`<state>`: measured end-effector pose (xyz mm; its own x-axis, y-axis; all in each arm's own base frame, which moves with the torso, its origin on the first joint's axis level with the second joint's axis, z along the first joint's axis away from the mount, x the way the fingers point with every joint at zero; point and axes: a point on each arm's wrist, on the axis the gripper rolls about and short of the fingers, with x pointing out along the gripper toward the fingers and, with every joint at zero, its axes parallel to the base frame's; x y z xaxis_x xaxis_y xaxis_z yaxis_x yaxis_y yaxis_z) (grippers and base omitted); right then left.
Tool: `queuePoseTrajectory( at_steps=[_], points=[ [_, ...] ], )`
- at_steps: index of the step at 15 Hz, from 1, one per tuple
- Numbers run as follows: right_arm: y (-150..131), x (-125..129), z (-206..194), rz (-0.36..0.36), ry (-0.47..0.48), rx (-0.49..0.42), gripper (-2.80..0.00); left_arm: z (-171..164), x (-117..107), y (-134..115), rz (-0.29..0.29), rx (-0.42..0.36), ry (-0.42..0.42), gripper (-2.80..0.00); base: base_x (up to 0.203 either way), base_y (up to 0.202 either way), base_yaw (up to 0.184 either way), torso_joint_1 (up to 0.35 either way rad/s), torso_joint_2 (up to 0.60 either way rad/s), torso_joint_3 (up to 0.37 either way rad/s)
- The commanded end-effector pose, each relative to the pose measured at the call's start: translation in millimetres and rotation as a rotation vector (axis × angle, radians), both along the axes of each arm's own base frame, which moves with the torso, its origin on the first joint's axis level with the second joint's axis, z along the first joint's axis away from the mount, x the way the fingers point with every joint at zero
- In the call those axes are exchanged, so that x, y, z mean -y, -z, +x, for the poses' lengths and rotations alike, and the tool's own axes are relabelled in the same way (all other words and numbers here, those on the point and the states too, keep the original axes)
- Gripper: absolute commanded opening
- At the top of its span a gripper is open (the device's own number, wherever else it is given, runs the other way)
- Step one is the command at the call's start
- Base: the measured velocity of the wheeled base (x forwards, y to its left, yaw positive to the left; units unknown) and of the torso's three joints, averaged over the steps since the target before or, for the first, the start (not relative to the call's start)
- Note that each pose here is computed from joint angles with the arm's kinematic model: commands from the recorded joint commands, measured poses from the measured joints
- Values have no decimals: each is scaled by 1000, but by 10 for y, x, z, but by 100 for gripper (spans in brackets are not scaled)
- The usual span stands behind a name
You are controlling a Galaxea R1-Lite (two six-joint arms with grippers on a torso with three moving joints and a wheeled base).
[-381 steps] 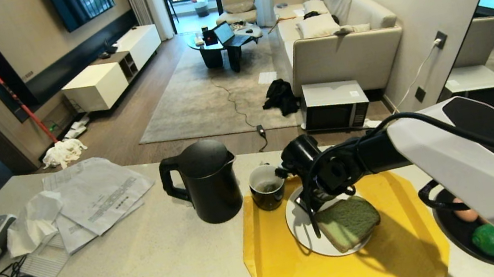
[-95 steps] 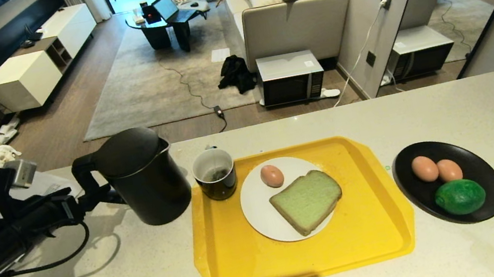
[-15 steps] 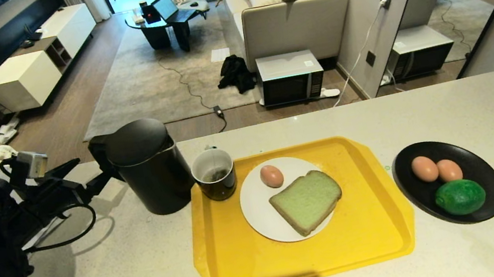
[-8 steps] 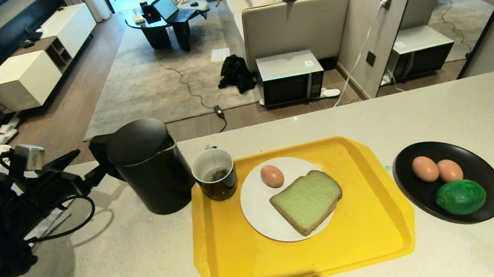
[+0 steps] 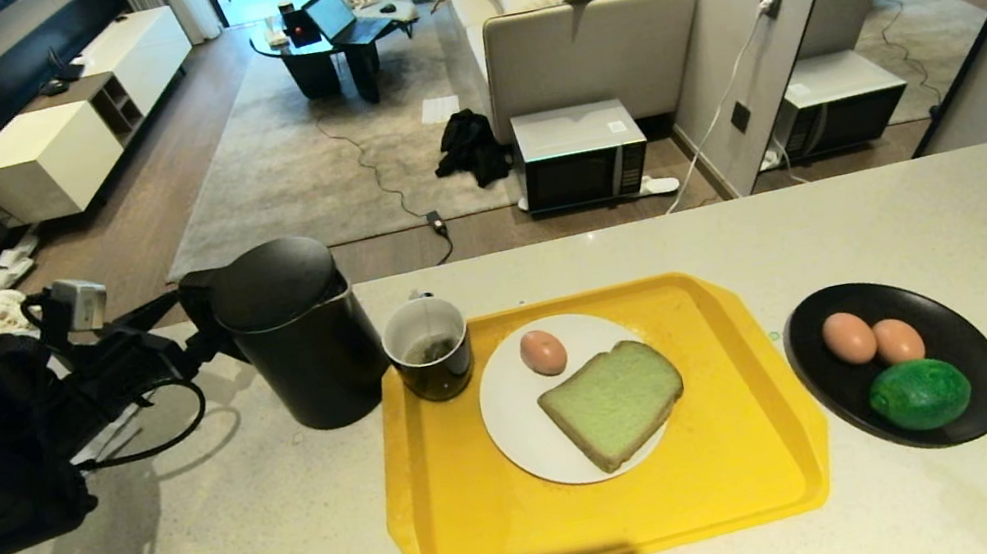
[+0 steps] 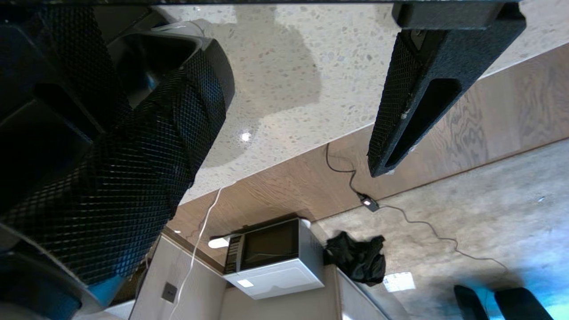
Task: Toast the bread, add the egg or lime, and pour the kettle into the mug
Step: Pick up the kettle
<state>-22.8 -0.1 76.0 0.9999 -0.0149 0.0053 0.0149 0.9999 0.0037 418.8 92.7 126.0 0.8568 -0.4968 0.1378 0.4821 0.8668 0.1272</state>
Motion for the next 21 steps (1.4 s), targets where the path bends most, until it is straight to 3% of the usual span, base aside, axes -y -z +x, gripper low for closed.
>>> queuePoseTrajectory(
  at_steps=[1,11,12,21],
  points=[
    [-1,0,0,0,0,1,-280,40,18,24,2,6,10,0,0,0,0,0,0,0],
    [-1,0,0,1,0,0,-280,196,-16,-61,-25,37,18,0,0,0,0,0,0,0],
    [-1,0,0,1,0,1,-280,200,-17,-69,-26,38,18,-280,0,0,0,0,0,0],
    [-1,0,0,0,0,0,-280,192,-24,-96,-40,38,19,-280,0,0,0,0,0,0]
  ],
)
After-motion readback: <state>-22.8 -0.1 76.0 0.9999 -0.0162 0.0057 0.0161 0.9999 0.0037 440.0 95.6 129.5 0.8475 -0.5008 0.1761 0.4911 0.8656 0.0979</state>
